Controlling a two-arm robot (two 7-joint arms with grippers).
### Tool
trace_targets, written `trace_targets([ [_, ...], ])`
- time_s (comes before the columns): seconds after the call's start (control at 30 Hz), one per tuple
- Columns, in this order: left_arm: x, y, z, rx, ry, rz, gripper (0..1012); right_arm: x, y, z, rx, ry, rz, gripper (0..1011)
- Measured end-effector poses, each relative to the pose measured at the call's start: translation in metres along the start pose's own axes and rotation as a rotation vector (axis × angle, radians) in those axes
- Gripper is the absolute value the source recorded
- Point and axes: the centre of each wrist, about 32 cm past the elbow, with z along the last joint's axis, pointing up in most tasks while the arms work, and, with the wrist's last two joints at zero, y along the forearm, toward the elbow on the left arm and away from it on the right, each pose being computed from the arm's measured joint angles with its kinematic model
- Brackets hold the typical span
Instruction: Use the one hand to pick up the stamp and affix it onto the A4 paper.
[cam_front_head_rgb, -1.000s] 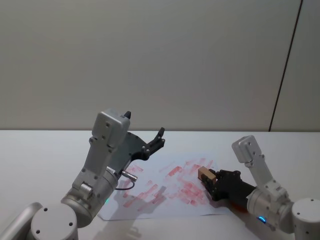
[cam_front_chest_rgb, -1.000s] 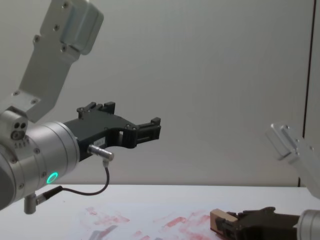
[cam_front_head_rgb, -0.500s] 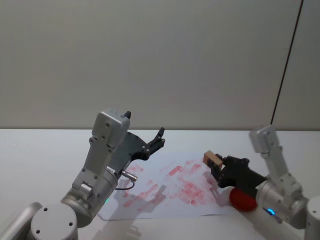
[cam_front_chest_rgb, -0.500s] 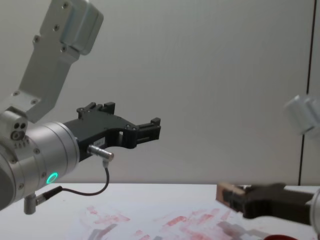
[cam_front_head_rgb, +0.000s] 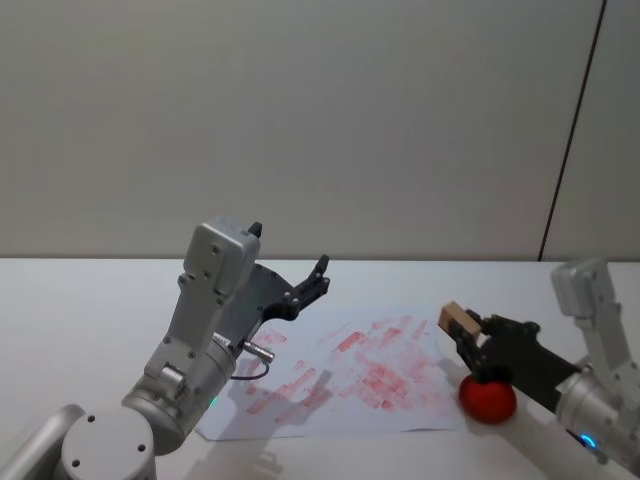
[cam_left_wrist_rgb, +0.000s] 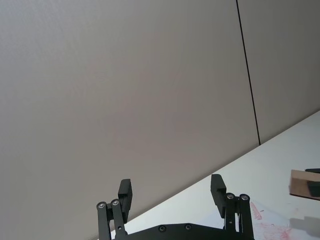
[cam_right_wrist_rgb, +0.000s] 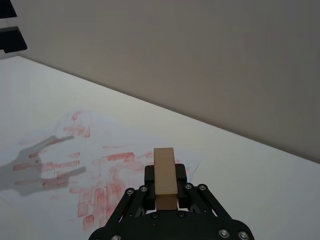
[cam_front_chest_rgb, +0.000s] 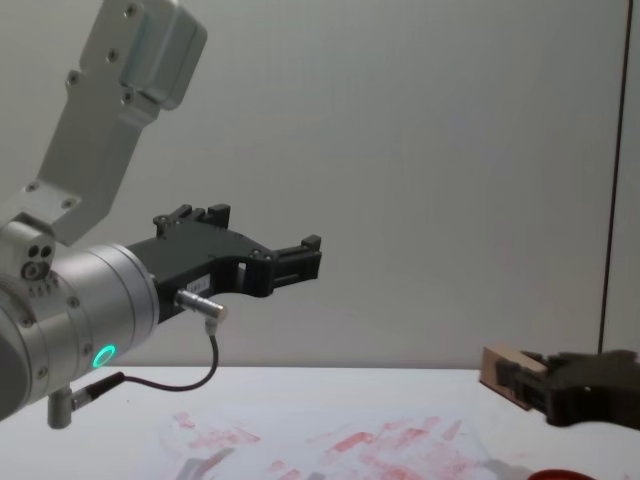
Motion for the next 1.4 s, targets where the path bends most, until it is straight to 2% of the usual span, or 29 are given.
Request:
trace_targets([
  [0.33, 0.0000, 0.0000, 0.0000, 0.000, 0.000, 0.000, 1003, 0.002, -0.024, -0.007, -0.043, -0.017, -0.002, 216],
  [0.53, 0.0000, 0.0000, 0.0000, 0.000, 0.000, 0.000, 1002, 0.003, -0.032, -0.011, -0.070, -0.030, 0.001, 216],
  [0.9, 0.0000, 0.0000, 0.0000, 0.000, 0.000, 0.000, 1003, 0.004, -0.039, -0.018, -0.111, -0.043, 0.003, 216],
  [1.4, 0.0000, 0.0000, 0.0000, 0.000, 0.000, 0.000, 1003, 0.008, -0.038, -0.028, -0.159, -0.047, -0.005, 216],
])
